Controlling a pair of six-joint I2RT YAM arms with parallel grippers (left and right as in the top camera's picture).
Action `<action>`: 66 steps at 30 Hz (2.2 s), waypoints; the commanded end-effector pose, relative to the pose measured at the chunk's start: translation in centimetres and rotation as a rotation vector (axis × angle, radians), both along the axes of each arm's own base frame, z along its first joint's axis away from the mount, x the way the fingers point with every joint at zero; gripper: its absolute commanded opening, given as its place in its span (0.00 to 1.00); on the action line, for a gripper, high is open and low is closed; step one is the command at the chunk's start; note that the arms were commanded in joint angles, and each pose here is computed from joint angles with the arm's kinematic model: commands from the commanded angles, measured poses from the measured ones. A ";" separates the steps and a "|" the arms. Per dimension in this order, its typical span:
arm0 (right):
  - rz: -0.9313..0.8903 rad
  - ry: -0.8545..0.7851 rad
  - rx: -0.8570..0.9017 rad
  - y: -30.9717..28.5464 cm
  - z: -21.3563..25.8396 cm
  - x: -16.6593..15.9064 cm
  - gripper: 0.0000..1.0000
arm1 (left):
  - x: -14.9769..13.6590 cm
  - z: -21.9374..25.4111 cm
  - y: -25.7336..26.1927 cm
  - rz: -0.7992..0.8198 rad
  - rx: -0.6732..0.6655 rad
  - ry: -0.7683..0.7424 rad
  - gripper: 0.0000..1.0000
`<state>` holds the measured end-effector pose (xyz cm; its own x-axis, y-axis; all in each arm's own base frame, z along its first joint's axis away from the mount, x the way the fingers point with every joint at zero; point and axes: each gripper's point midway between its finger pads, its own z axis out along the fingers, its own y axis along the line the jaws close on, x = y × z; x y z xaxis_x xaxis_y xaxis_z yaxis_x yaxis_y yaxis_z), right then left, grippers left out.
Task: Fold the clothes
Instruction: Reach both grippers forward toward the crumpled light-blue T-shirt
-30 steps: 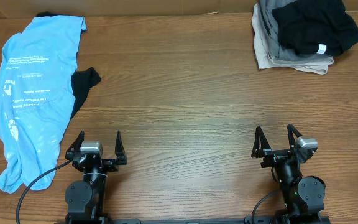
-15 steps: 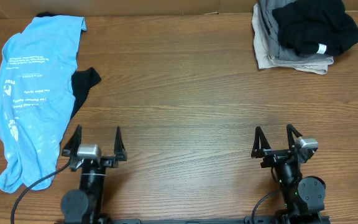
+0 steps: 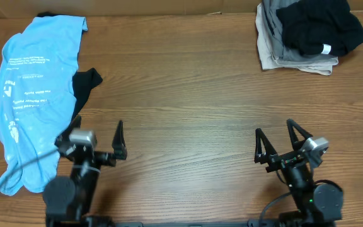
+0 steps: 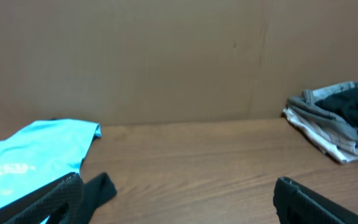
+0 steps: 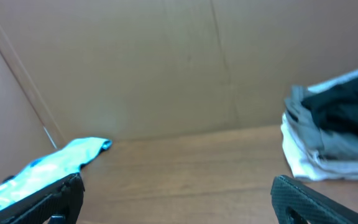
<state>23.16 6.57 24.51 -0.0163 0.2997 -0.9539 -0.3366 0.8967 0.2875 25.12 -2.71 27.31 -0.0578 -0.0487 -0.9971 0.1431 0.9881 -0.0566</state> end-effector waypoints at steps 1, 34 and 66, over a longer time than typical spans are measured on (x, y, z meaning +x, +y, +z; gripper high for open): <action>0.028 0.008 0.003 0.5 4.3 0.0 1.00 | 2.0 4.0 -0.1 -0.008 0.010 0.052 1.00; 0.198 0.983 -0.173 4.6 -2.3 14.3 1.00 | 14.1 -7.7 14.5 0.395 -0.020 1.052 0.85; 0.199 1.017 -0.175 4.5 -2.8 13.8 0.99 | 12.9 -23.2 27.3 0.490 -0.073 1.305 0.57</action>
